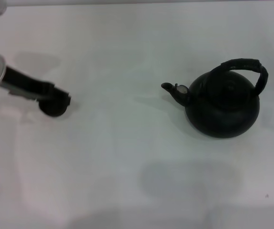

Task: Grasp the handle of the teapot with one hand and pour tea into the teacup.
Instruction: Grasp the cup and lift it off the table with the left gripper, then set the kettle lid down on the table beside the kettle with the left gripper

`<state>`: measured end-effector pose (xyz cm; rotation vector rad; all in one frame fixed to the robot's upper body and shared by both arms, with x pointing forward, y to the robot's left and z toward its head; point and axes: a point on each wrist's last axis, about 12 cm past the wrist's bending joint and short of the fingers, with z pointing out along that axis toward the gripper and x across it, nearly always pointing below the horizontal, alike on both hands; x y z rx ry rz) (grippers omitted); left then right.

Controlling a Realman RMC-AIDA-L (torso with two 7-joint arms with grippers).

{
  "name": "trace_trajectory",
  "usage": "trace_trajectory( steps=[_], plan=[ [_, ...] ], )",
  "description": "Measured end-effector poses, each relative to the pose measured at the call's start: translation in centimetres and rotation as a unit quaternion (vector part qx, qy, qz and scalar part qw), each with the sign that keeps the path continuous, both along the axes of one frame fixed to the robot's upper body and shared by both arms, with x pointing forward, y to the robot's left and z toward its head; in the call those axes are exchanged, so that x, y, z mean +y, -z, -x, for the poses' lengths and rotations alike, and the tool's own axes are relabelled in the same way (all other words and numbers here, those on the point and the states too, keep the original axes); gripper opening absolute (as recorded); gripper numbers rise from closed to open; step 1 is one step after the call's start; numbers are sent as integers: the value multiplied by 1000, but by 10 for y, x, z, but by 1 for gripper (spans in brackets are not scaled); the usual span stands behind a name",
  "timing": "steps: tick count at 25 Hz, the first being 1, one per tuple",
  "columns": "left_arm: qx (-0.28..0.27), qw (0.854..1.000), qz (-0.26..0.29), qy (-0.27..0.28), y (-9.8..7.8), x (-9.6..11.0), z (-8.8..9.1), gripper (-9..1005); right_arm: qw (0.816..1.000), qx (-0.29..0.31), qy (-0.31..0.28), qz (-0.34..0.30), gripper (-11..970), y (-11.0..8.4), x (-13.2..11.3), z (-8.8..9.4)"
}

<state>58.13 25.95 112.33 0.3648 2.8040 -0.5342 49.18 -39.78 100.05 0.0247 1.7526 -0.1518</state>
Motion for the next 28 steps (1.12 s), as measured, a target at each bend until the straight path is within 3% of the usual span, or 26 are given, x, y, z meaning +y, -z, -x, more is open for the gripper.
trace_trajectory(
  steps=[5,13,20,28],
  plan=[
    [-29,999,-4,41,-21,-29,-24,691,1000,-5,-3,1,812,-2,1,-1],
    [-57,992,-1,111,-38,-79,-50,692,999,-31,-14,1,812,-7,4,-3],
    [-46,983,5,175,-28,-119,-46,693,999,-40,-18,1,812,-9,5,-3],
    [-35,980,26,192,-14,-130,-39,692,999,-38,-18,-1,812,-8,6,-1]
  ],
)
